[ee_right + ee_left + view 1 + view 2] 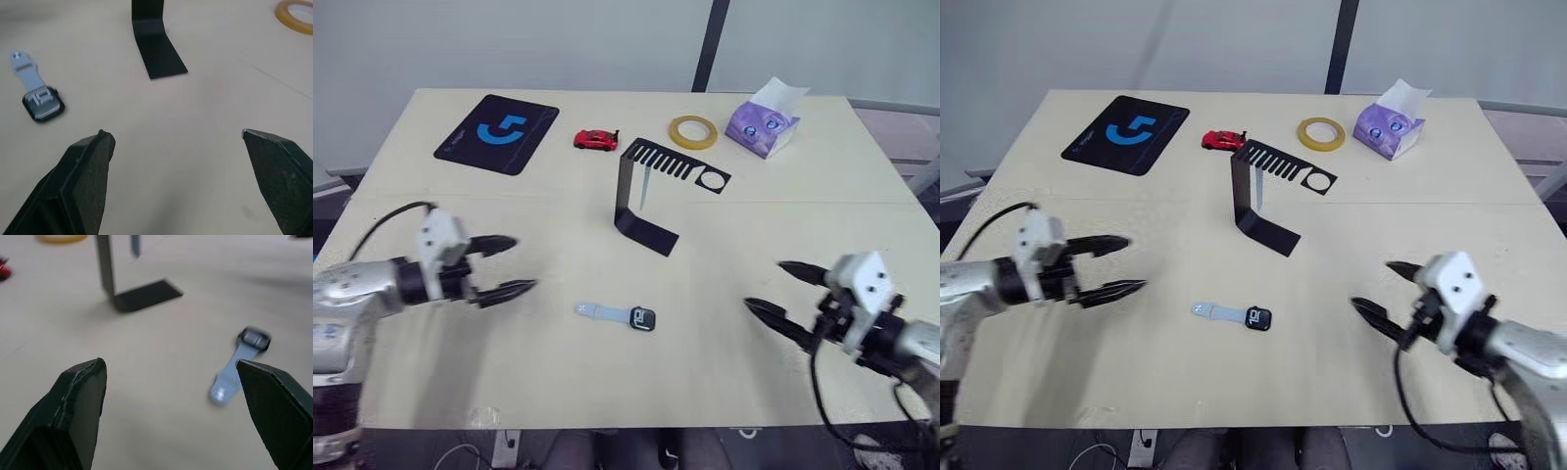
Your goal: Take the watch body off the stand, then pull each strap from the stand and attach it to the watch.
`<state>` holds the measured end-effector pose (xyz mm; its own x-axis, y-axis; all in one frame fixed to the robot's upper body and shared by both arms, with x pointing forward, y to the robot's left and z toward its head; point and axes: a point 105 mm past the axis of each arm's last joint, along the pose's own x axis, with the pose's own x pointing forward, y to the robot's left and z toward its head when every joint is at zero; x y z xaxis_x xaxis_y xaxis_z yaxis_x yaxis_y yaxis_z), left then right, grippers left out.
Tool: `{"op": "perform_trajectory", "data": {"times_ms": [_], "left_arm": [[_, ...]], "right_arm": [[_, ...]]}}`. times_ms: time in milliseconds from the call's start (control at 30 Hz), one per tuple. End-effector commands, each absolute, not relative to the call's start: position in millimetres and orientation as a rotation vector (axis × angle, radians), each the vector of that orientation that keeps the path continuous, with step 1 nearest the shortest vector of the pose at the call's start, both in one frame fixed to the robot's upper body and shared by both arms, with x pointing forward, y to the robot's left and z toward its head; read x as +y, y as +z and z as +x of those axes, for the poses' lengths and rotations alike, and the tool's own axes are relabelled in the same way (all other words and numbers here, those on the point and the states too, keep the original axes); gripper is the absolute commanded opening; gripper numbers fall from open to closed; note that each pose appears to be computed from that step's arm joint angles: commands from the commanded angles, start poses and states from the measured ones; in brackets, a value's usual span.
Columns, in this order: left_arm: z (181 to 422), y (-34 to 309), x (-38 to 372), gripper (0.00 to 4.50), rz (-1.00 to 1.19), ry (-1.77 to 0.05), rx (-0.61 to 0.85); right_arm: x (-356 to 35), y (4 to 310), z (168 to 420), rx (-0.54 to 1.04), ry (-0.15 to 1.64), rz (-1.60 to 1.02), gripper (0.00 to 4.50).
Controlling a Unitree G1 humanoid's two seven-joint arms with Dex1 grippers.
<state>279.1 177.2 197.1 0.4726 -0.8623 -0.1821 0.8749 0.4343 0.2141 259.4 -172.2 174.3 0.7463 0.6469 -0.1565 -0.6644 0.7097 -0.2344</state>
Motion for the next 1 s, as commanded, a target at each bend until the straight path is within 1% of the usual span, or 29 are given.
{"op": "perform_trajectory", "data": {"times_ms": [33, 100, 133, 233, 267, 300, 433, 567, 733, 867, 1000], "left_arm": [[275, 214, 147, 4.50, 0.254, -1.094, -0.035], [275, 216, 137, 4.50, 0.237, -1.088, -0.054], [277, 217, 133, 4.50, 0.228, -1.072, -0.061], [283, 217, 121, 4.50, 0.214, -1.026, -0.079], [285, 217, 118, 4.50, 0.209, -1.012, -0.083], [286, 217, 117, 4.50, 0.205, -1.001, -0.084], [293, 216, 101, 4.50, 0.188, -0.953, -0.113], [303, 213, 89, 4.50, 0.191, -0.900, -0.118], [310, 209, 77, 4.50, 0.205, -0.868, -0.120], [319, 210, 71, 4.50, 0.184, -0.804, -0.135], [323, 209, 60, 4.50, 0.180, -0.773, -0.153]], "right_arm": [[-151, 175, 281, 0.033, 0.732, -0.268, 3.50], [-141, 176, 291, 0.021, 0.739, -0.262, 2.69], [-135, 176, 299, 0.015, 0.739, -0.254, 2.05], [-117, 171, 324, 0.016, 0.745, -0.231, 0.67], [-112, 168, 330, 0.019, 0.747, -0.237, 0.15], [-108, 166, 334, 0.021, 0.749, -0.243, 0.06], [-93, 157, 361, 0.030, 0.721, -0.233, 0.06], [-91, 148, 381, 0.046, 0.679, -0.240, 0.06], [-90, 135, 390, 0.093, 0.672, -0.243, 0.06], [-88, 124, 391, 0.140, 0.678, -0.245, 0.06], [-89, 115, 393, 0.184, 0.665, -0.231, 0.06]]}}
